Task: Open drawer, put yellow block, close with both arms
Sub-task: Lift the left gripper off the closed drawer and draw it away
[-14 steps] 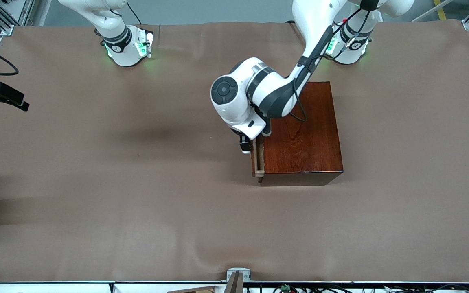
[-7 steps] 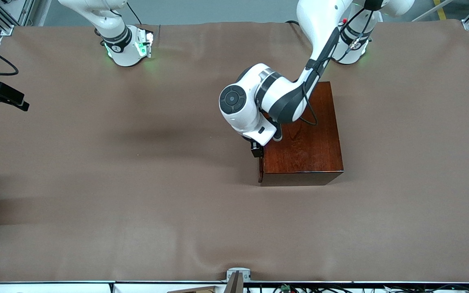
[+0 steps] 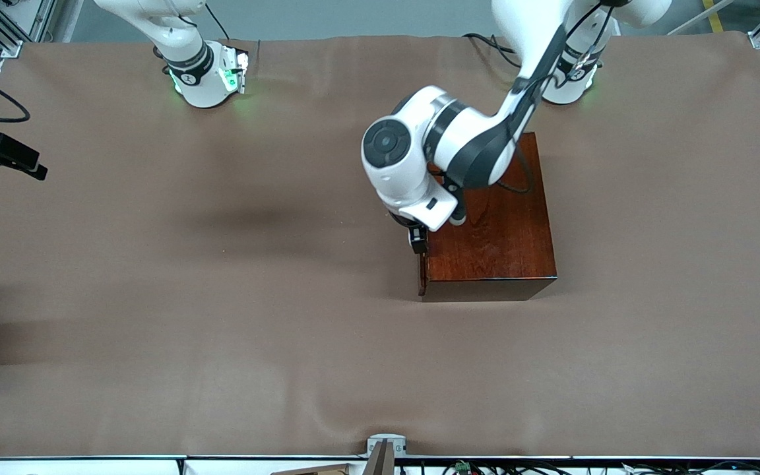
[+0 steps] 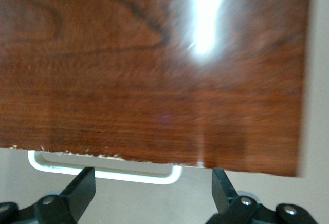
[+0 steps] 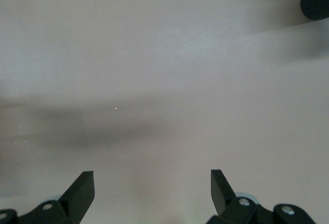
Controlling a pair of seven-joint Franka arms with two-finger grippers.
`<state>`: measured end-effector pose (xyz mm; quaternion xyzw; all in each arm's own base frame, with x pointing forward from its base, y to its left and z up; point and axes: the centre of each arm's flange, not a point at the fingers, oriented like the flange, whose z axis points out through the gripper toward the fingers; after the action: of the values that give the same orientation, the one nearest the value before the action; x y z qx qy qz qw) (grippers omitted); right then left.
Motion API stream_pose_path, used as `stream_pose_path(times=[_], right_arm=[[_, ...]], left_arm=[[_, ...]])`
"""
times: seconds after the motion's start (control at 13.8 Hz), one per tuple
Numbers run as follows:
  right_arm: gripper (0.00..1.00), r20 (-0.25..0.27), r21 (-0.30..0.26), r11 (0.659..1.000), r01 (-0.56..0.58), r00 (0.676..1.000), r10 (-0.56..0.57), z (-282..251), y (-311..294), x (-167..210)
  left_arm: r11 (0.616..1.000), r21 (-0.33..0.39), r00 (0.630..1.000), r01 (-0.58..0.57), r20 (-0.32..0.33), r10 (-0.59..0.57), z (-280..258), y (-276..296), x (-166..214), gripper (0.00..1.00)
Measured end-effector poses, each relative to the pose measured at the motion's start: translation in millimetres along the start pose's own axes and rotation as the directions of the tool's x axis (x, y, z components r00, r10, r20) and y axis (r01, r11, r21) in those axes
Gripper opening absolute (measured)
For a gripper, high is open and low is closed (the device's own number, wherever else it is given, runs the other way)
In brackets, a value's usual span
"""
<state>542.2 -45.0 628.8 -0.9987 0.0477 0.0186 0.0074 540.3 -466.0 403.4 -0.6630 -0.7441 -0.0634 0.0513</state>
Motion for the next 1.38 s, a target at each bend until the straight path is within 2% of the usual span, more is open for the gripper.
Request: stream_pose_path(times=[0.22, 0.58, 0.8, 1.02, 1.24, 1.38], right_arm=[[1.00, 0.000, 0.000, 1.000, 0.000, 1.000, 0.000, 0, 0, 0], [1.00, 0.000, 0.000, 1.000, 0.000, 1.000, 0.000, 0, 0, 0], [1.00, 0.000, 0.000, 1.000, 0.000, 1.000, 0.000, 0, 0, 0], [1.00, 0.000, 0.000, 1.000, 0.000, 1.000, 0.000, 0, 0, 0], [1.00, 0.000, 0.000, 1.000, 0.000, 1.000, 0.000, 0, 0, 0], [1.00, 0.000, 0.000, 1.000, 0.000, 1.000, 0.000, 0, 0, 0]], left_arm=[[0.998, -0.036, 0.998, 0.049, 0.045, -0.047, -39, 42, 57, 1.00], [0.997, -0.046, 0.995, 0.064, 0.074, -0.060, -51, 119, 172, 1.00], [0.998, -0.054, 0.995, 0.011, 0.102, -0.006, -60, 153, 252, 1.00], [0.994, -0.058, 0.987, -0.090, 0.129, 0.097, -67, 165, 318, 1.00], [0.975, -0.067, 0.964, -0.211, 0.151, 0.219, -76, 156, 380, 1.00], [0.949, -0.082, 0.936, -0.304, 0.159, 0.314, -83, 143, 421, 1.00]])
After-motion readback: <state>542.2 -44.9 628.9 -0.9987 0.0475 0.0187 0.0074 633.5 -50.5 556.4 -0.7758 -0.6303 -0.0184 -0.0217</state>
